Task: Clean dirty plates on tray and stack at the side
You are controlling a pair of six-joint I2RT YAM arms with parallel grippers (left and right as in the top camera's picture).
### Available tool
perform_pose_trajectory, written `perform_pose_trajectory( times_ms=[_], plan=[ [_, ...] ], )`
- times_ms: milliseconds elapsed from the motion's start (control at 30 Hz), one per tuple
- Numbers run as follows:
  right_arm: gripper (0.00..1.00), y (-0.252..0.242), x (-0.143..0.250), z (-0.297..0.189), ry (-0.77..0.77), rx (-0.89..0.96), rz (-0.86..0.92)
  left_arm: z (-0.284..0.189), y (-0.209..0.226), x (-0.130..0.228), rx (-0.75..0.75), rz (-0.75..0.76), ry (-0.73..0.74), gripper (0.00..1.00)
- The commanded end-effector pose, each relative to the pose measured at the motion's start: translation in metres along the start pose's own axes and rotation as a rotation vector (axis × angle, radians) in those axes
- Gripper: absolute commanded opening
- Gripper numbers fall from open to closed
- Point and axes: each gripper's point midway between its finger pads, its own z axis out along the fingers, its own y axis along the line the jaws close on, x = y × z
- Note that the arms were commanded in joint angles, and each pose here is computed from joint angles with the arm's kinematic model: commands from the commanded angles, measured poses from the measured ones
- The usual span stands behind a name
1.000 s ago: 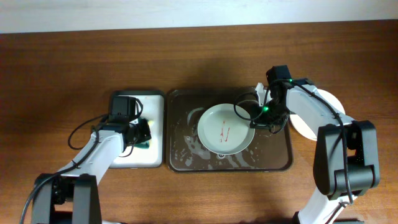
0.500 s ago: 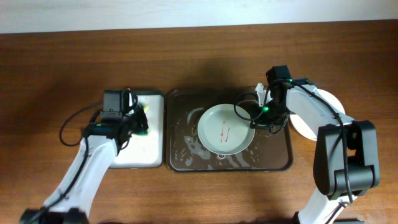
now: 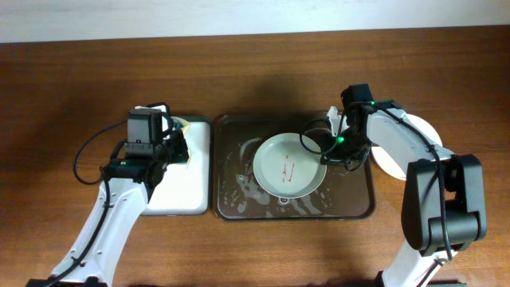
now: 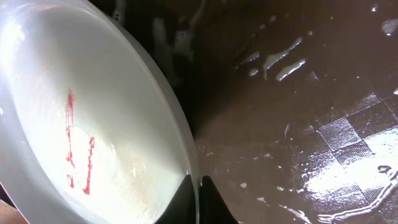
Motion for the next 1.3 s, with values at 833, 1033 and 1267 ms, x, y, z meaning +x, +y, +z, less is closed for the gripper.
perform_pose_trajectory(
  times_ms=[833, 1033, 1267],
  plan=[
    [0.04, 0.003, 0.000, -0.003, -0.010, 0.000, -0.004, -0.034, -0.018, -0.041, -0.088, 0.237, -0.204, 0.00],
    [0.04, 0.003, 0.000, -0.003, -0.010, 0.000, -0.004, -0.034, -0.018, -0.041, -0.088, 0.237, -0.203, 0.00],
    [0.04, 0.003, 0.000, -0.003, -0.010, 0.000, -0.004, -0.034, -0.018, -0.041, -0.088, 0.237, -0.203, 0.00]
  ],
)
